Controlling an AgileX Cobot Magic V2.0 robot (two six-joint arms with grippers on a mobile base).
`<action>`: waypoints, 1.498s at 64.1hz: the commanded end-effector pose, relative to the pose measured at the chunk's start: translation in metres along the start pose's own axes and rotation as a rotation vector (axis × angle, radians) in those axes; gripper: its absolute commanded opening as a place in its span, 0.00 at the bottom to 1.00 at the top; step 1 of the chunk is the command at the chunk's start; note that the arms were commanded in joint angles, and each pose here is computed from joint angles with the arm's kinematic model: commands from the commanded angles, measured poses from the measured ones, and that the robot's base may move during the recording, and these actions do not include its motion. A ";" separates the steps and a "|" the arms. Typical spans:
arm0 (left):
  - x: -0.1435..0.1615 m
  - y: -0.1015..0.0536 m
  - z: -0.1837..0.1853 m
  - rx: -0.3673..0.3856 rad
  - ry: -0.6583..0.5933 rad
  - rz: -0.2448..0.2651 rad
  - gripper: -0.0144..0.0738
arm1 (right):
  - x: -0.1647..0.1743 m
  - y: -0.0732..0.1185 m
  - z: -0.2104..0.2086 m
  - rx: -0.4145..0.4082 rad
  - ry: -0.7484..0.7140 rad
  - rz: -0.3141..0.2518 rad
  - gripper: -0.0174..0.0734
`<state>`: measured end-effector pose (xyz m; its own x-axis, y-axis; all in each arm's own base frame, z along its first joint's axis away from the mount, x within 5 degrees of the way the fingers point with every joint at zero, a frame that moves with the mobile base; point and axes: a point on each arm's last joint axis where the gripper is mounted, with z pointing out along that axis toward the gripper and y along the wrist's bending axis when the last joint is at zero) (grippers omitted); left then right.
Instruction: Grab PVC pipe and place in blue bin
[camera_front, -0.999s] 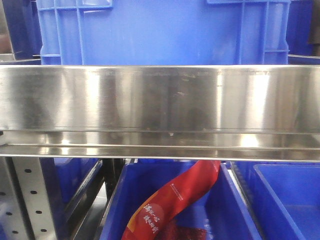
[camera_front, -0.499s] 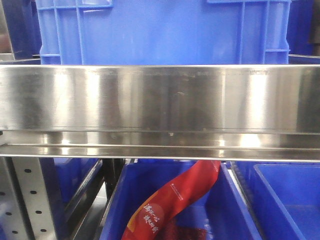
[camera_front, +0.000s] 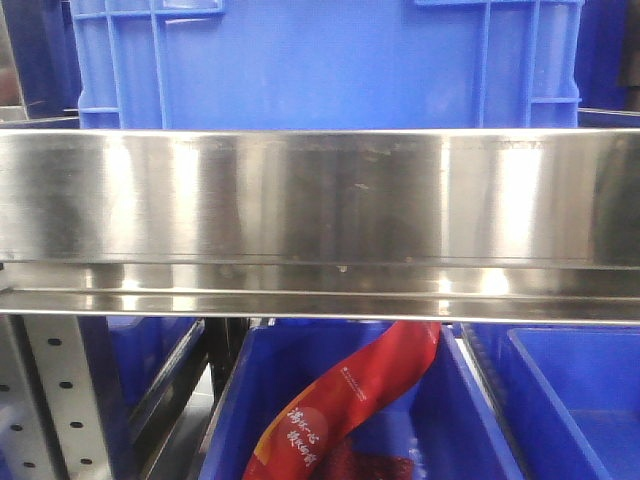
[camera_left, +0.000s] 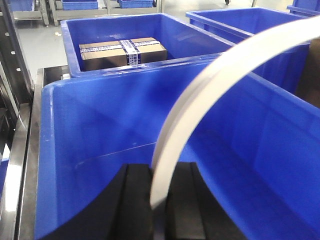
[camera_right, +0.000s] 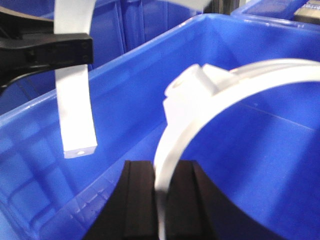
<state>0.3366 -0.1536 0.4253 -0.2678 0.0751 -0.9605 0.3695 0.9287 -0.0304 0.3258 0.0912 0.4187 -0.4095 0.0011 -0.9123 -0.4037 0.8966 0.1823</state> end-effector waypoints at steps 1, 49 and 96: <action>-0.008 0.000 -0.004 0.005 -0.045 -0.009 0.32 | -0.006 0.001 -0.002 0.006 -0.037 -0.004 0.38; -0.010 0.000 -0.012 0.001 -0.027 -0.008 0.06 | -0.008 0.000 -0.006 -0.006 -0.016 -0.003 0.01; 0.049 0.045 -0.186 -0.147 -0.249 -0.180 0.04 | 0.082 -0.010 -0.144 0.325 -0.518 0.007 0.01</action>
<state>0.1955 -0.0563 0.4361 -0.1314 -0.1391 -0.9815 0.2375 0.9569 -0.1674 0.1969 0.0296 0.4041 -0.0476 0.1766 -0.9831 -0.1625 0.9698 0.1821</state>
